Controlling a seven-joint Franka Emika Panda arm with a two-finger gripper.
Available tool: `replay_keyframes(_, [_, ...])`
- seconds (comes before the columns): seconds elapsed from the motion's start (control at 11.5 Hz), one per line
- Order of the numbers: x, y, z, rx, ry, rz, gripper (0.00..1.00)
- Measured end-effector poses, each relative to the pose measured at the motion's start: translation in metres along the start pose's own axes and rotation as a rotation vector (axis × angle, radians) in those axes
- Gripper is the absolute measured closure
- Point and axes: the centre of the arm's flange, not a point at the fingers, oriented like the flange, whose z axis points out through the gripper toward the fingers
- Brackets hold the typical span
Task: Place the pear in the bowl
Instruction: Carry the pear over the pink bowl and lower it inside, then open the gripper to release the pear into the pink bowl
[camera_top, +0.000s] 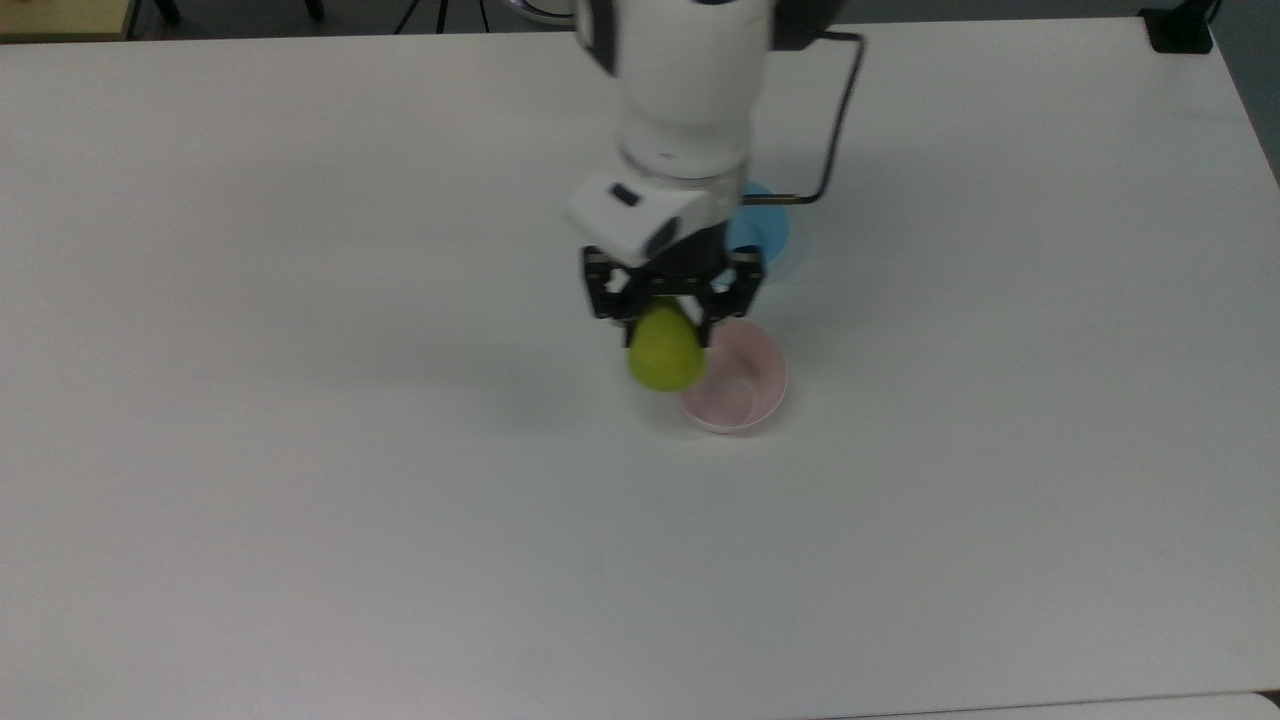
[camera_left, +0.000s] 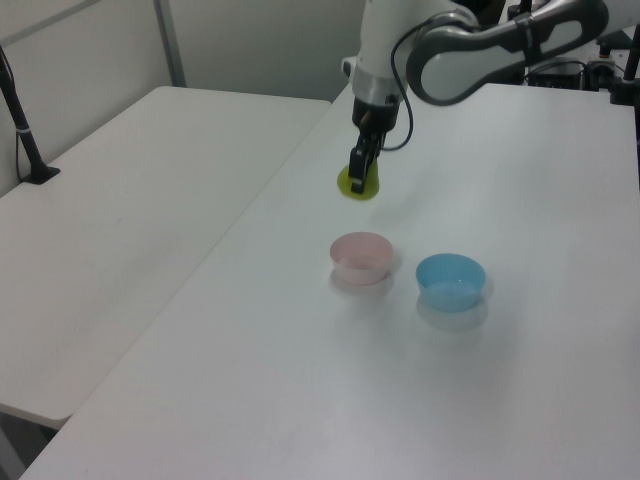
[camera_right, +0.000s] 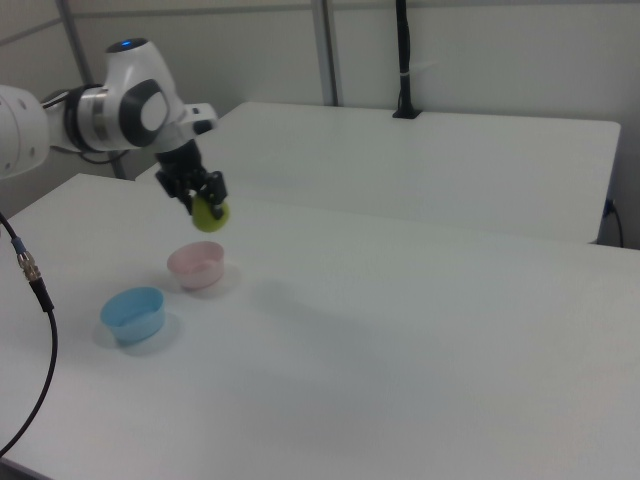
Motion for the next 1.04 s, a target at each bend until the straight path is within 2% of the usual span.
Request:
replay_keyframes(0.17, [-0.009,-0.041,0.019,0.004,-0.029,-0.019,0.36])
replay_keyframes(0.61, [-0.019,-0.063,0.075,-0.011,-0.106,-0.048,0.36])
replay_keyframes(0.87, [-0.021,-0.069,0.078,-0.011,-0.111,-0.058,0.22])
replay_keyframes(1.04, [-0.019,-0.068,0.074,-0.011,-0.104,-0.055,0.0])
